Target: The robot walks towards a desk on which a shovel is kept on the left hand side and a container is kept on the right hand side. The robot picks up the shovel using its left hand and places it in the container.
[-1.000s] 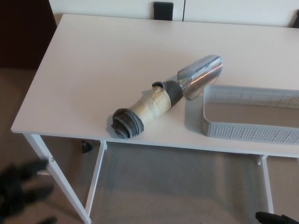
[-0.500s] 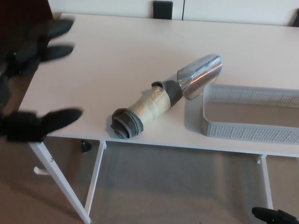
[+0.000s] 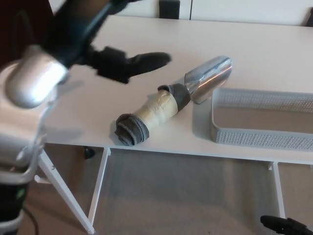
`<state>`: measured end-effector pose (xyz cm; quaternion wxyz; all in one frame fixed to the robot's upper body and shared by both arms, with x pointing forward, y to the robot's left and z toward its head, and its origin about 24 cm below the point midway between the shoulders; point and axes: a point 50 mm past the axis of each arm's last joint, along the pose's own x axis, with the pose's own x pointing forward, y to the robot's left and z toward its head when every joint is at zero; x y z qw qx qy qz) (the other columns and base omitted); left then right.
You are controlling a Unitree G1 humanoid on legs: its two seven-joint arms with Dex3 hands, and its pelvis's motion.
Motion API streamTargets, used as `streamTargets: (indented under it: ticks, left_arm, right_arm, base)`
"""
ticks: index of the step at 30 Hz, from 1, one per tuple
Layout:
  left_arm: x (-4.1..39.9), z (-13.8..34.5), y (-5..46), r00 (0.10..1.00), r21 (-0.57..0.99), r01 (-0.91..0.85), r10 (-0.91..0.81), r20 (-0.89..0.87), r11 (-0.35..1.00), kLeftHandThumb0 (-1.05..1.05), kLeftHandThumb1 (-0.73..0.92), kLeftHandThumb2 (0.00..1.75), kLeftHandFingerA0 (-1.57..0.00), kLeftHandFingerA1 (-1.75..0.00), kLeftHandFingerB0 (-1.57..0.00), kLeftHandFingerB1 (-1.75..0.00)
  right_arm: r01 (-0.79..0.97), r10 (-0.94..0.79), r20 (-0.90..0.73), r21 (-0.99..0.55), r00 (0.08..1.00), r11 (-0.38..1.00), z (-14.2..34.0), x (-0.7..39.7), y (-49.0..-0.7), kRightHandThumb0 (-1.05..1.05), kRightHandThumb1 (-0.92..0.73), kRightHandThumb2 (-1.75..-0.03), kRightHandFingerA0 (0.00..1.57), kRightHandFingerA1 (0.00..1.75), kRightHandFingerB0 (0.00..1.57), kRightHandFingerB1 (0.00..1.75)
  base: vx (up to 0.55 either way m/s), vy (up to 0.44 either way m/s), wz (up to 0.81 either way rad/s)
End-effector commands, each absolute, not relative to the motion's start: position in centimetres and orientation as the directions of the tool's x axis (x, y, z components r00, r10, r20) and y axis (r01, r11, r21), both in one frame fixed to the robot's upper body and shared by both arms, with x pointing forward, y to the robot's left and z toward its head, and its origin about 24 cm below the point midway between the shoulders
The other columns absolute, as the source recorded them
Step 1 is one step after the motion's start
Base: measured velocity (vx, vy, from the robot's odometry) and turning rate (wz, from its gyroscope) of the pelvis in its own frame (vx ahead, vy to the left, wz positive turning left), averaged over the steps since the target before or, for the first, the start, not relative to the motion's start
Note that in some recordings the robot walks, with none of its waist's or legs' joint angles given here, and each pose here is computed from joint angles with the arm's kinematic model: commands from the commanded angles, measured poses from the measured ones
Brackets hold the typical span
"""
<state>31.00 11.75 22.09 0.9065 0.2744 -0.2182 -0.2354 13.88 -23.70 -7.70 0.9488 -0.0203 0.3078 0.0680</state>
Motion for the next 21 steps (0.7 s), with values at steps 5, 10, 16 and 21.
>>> streamTargets:
  ticks: [5, 10, 16, 21]
  left_arm:
    - [37.1, 16.8, 7.5, 0.968, 0.885, 0.183, -0.235, -0.086, 0.428, -0.69, 0.49, 0.55, -0.05, -0.26, -0.06, -0.25]
    - [37.6, 15.0, 7.9, 0.972, 0.881, 0.205, -0.19, -0.135, 0.427, -0.68, 0.4, 0.81, -0.01, -0.14, -0.03, -0.15]
    - [37.6, 13.1, 8.6, 0.974, 0.878, 0.219, -0.145, -0.173, 0.426, -0.65, 0.39, 0.81, -0.03, -0.19, -0.04, -0.17]
    - [37.4, 11.5, 8.5, 0.976, 0.874, 0.218, -0.123, -0.182, 0.435, -0.65, 0.38, 0.8, -0.02, -0.15, -0.04, -0.16]
  right_arm:
    - [-0.142, 0.086, -0.57, -0.055, 0.817, 0.988, -6.8, 14.3, -24.0, -0.3, -0.46, -0.63, 0.55, 0.51, 0.43, 0.47]
    - [-0.15, 0.083, -0.565, -0.074, 0.821, 0.986, -6.5, 14.5, -24.1, -0.29, -0.47, -0.63, 0.56, 0.5, 0.43, 0.46]
    - [-0.16, 0.084, -0.571, -0.085, 0.817, 0.984, -6.5, 14.6, -24.1, -0.28, -0.48, -0.63, 0.56, 0.5, 0.44, 0.45]
    - [-0.177, 0.084, -0.566, -0.112, 0.82, 0.978, -6.4, 14.8, -24.0, -0.3, -0.47, -0.64, 0.58, 0.5, 0.44, 0.46]
  base:
    - [0.0, 0.0, 0.0]
    - [0.0, 0.0, 0.0]
    - [0.0, 0.0, 0.0]
    - [0.0, 0.0, 0.0]
